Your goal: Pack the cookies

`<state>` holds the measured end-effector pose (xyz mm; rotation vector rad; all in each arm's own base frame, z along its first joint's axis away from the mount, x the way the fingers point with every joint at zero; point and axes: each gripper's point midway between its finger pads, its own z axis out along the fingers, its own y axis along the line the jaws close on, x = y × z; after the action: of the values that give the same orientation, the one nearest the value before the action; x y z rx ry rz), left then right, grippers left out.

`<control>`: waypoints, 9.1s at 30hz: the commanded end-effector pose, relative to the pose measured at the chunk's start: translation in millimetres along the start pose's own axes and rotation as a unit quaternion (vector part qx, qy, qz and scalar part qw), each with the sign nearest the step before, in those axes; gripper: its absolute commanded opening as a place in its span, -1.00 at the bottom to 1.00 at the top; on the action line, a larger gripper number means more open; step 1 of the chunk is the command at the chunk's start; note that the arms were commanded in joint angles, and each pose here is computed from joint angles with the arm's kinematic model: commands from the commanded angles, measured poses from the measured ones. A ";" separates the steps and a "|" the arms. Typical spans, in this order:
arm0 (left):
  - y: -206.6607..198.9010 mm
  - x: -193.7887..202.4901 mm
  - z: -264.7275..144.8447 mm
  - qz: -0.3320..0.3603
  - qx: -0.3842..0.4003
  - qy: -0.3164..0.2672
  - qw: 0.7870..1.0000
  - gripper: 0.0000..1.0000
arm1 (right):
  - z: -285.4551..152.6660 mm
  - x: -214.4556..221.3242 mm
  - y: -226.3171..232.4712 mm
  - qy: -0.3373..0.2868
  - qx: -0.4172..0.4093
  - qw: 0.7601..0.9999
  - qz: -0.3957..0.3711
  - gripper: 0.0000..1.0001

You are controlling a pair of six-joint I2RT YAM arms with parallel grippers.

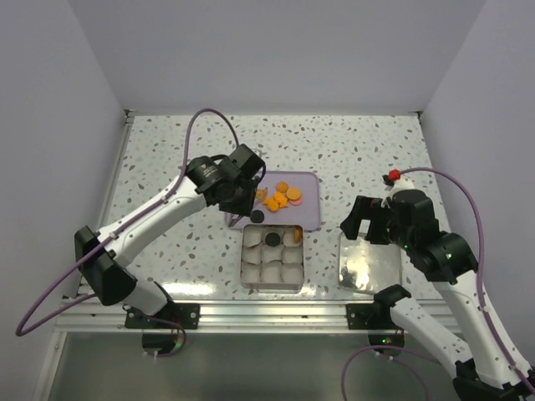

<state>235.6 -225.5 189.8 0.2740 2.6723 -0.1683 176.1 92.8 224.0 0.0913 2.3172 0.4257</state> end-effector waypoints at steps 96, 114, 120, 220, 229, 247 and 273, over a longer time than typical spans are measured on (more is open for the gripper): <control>-34.1 6.0 -20.2 0.059 0.071 -0.015 0.996 0.01 | -1.4 -9.3 5.0 -0.019 -0.009 1.000 0.001 0.97; -33.2 0.7 23.7 0.066 0.010 0.026 0.997 0.03 | 0.4 -10.6 1.5 -0.019 0.002 1.000 -0.002 0.97; -33.3 5.8 34.7 0.064 0.001 0.043 0.997 0.03 | 2.2 -9.5 1.4 -0.017 0.002 1.000 -0.002 0.97; -68.2 -31.0 -26.8 0.016 0.095 -0.038 0.995 0.01 | 3.8 -8.6 0.2 -0.014 0.005 1.000 -0.003 0.97; -46.1 -20.7 -20.3 -0.006 0.081 -0.038 0.996 0.03 | 9.7 -7.8 2.4 -0.010 0.001 1.000 -0.004 0.97; -49.6 -34.2 43.7 -0.001 0.027 -0.011 1.000 0.11 | 4.2 -9.5 0.6 -0.014 0.004 1.000 -0.007 0.97; -60.7 -36.6 72.5 0.005 0.038 0.008 0.999 -0.16 | 7.1 -7.8 2.0 -0.009 0.000 1.000 -0.011 0.97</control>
<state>270.2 -291.3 132.3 0.3202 2.7444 -0.2153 181.1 94.6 214.4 0.0864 2.3431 0.4102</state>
